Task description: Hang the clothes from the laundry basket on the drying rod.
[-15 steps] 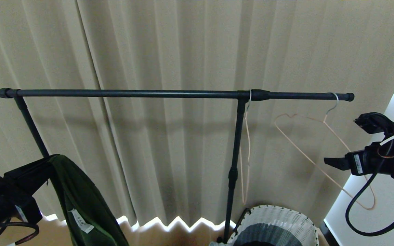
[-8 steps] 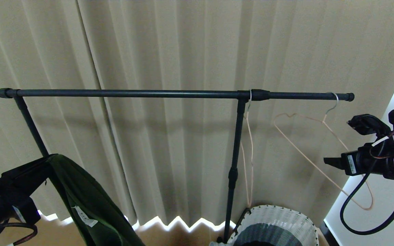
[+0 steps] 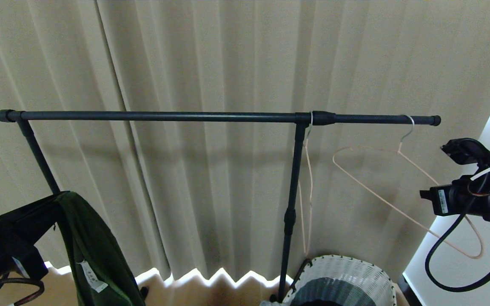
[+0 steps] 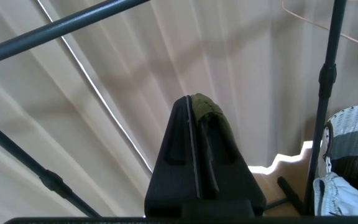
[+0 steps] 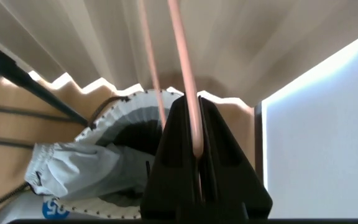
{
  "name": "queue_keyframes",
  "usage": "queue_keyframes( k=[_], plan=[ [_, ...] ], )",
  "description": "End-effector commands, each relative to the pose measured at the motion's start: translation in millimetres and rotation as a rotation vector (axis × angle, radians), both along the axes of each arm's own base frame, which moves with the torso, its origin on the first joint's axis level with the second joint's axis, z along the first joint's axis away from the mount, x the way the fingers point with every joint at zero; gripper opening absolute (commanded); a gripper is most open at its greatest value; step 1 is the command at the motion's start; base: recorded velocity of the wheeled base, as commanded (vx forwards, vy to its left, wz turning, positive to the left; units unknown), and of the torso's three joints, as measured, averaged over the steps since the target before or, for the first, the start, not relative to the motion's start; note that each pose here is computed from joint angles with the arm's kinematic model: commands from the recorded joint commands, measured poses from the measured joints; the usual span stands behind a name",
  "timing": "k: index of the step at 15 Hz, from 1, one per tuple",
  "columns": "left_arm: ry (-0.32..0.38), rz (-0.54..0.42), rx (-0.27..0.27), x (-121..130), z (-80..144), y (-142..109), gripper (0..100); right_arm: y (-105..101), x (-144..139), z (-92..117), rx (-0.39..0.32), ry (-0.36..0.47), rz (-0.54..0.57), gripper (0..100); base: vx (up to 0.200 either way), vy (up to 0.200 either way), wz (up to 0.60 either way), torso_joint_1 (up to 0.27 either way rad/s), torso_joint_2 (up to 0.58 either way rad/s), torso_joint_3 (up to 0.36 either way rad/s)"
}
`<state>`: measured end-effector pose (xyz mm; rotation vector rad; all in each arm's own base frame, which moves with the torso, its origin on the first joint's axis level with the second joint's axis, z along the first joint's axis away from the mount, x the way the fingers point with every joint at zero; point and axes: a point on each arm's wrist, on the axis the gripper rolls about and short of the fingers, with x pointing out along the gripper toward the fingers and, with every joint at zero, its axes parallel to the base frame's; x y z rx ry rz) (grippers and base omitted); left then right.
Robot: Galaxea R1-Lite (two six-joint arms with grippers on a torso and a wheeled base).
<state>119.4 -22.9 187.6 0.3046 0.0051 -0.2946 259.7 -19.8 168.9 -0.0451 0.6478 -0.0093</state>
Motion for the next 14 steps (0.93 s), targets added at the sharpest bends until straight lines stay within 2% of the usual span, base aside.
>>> queue_keyframes(
  k=[1,7,10,11,14],
  plan=[
    [0.001,-0.001,0.001,-0.3,-0.7,0.0,0,0.8,-14.5,14.3,0.002,-0.059,-0.005,0,0.000,0.000,0.00,0.000,0.00,0.000],
    [0.002,-0.002,0.001,-0.5,-1.1,-0.2,0,4.5,-56.0,28.9,-0.005,-0.144,-0.006,0,0.000,0.000,0.00,0.000,0.00,0.000],
    [0.002,-0.002,0.006,-0.6,-1.5,-0.1,0,6.7,-84.9,25.4,-0.011,-0.164,-0.004,0,0.000,0.000,0.00,0.000,0.00,0.000],
    [-0.001,0.000,0.027,-0.3,-2.2,0.0,0,7.3,-91.8,24.0,-0.011,-0.169,-0.004,0,0.000,0.000,0.00,0.000,0.00,0.000],
    [0.003,0.001,0.080,-1.9,-7.6,0.9,0,8.4,-106.3,19.9,-0.015,-0.176,-0.006,0,-0.200,0.000,0.00,0.009,0.00,0.004]
  ],
)
